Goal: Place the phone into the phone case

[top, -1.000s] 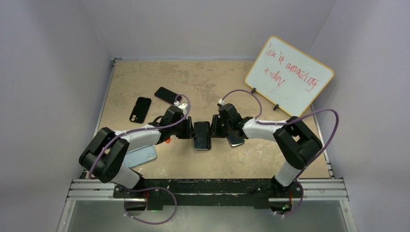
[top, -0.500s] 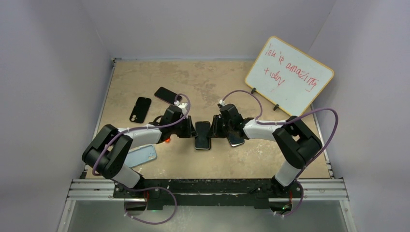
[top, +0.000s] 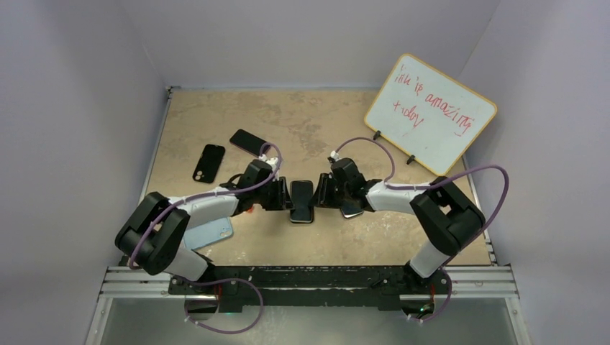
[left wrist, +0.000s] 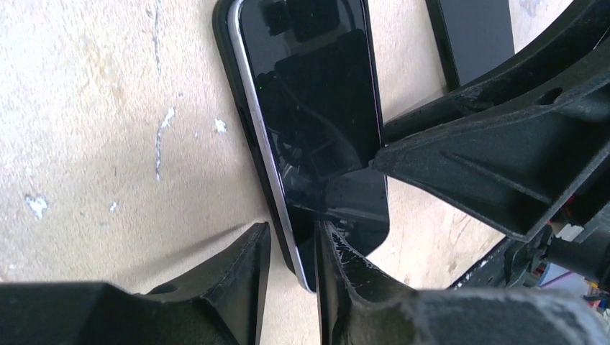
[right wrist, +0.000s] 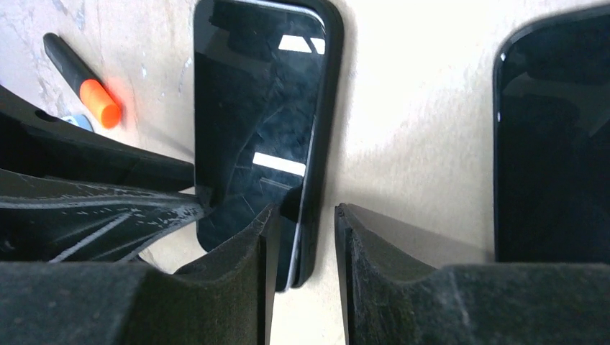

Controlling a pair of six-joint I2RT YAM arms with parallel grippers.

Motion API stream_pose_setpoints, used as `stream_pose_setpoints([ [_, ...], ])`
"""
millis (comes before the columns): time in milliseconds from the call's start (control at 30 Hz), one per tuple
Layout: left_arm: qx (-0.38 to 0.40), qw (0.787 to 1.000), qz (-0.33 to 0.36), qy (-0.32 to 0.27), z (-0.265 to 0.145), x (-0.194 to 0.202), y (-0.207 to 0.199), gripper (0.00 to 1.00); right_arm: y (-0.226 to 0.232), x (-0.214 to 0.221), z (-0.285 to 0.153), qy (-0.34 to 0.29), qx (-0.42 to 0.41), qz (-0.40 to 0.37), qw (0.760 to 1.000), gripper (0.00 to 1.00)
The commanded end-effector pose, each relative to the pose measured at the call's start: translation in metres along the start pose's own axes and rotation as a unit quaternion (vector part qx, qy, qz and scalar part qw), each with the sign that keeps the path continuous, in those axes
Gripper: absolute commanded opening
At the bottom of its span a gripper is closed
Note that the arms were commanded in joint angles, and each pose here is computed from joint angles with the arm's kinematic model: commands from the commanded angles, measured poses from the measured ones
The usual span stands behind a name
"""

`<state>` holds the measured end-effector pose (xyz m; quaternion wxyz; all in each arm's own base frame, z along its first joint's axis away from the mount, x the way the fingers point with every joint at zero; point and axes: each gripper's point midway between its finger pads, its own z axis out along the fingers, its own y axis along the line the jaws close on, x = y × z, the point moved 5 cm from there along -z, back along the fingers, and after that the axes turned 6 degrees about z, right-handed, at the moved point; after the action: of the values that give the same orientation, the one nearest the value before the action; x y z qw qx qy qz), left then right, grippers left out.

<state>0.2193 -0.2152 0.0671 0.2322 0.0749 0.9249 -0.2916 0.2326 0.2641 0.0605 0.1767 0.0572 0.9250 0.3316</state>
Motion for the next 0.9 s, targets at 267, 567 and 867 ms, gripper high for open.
stream_pose_setpoints([
  [267, 0.041, 0.999, -0.017, 0.006, -0.019, 0.016, -0.009, 0.25, -0.014, 0.025, -0.013, 0.022, 0.003, 0.024, 0.999, 0.35],
  [567, 0.088, 0.995, -0.036, 0.008, -0.005, 0.021, -0.019, 0.09, -0.001, 0.030, -0.006, 0.036, -0.023, 0.039, 0.998, 0.32],
  [867, 0.068, 0.997, -0.041, -0.013, -0.010, 0.012, -0.019, 0.09, -0.002, 0.025, -0.007, 0.015, -0.010, 0.036, 0.999, 0.28],
])
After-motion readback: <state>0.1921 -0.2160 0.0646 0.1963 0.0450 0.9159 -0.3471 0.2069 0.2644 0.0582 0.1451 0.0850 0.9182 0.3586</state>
